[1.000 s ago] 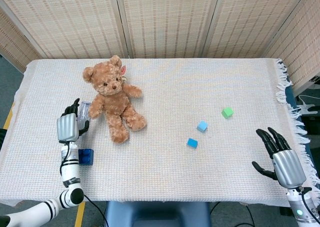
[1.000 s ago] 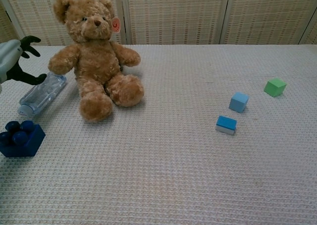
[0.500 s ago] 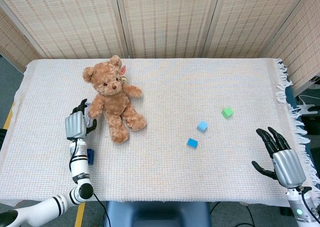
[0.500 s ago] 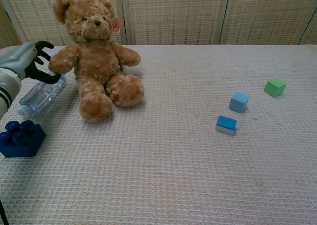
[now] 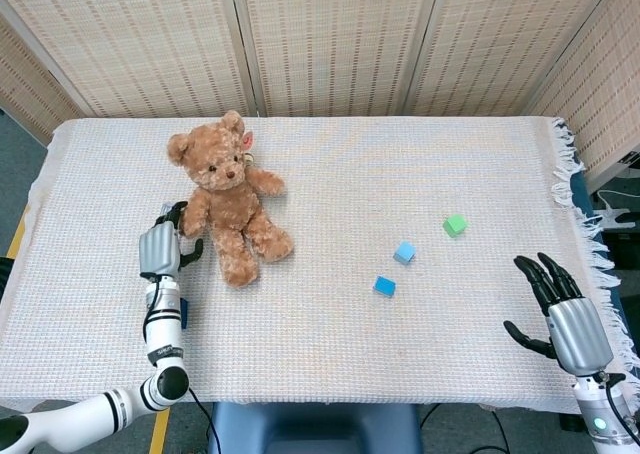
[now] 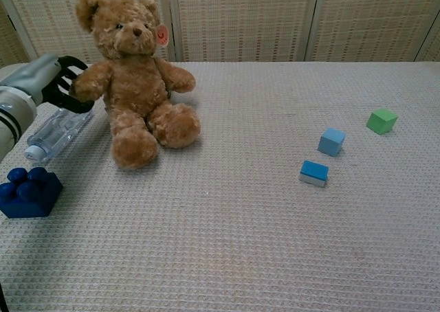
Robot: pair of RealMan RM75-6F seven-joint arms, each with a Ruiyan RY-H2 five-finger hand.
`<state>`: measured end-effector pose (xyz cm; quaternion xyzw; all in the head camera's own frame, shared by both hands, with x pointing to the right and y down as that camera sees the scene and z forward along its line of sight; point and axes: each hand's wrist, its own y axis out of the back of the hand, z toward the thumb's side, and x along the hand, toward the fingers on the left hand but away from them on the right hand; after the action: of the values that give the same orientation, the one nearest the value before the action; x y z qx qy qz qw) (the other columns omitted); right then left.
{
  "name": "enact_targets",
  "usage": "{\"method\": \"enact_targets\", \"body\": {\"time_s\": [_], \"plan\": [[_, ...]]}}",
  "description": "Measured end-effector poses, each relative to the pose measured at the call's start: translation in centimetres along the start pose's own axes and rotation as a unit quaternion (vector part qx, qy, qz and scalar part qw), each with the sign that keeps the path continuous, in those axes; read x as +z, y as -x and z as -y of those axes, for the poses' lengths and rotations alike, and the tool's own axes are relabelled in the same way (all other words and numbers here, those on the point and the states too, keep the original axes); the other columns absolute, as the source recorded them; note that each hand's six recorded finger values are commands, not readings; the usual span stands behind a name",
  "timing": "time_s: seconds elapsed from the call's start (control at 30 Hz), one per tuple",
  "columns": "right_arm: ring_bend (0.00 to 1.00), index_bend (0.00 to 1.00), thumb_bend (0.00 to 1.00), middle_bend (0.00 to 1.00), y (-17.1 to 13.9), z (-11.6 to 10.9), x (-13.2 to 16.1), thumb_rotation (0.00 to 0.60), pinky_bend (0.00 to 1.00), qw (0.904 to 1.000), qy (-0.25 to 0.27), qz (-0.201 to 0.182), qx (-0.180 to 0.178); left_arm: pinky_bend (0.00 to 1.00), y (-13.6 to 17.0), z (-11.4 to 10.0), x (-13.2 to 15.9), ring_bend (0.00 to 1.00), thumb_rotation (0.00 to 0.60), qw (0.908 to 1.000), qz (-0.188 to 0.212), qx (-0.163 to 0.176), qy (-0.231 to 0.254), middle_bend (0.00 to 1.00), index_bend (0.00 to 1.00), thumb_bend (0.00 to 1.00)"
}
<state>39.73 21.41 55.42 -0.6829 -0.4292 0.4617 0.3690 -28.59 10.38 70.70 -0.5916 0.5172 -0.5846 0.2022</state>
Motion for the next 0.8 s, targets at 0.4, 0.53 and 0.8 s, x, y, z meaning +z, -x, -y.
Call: {"method": "enact_targets", "body": {"time_s": [0.4,0.53,0.8], "plan": [[0.0,0.09,0.09,0.1,0.2,0.3,-0.1,0.6,0.13,1.0,0.003,0.004,0.008,0.48,-1.1,0.2,-0.4,0.49,0.6,0.9977,-0.012,0.067,-0.008,0.54,0.4,0.35],[0.0,0.1,0.09,0.1,0.2,0.4,-0.1,0.6,0.13,0.9999,0.004,0.004,0.01,0.47,-1.1,-0.1,-0.3,0.52,0.6,0.9954,-0.001,0.094,-0.015,0.58,0.44,0.36],[0.0,0.1,0.09,0.1,0.3,0.9,0.0,0.6,0.13,0.9998,0.002,0.002,0.022,0.46,-1.2,0.5,-1.0,0.52,0.6,0.9934,0.01,0.101,-0.054,0.6,0.53,0.36]]}}
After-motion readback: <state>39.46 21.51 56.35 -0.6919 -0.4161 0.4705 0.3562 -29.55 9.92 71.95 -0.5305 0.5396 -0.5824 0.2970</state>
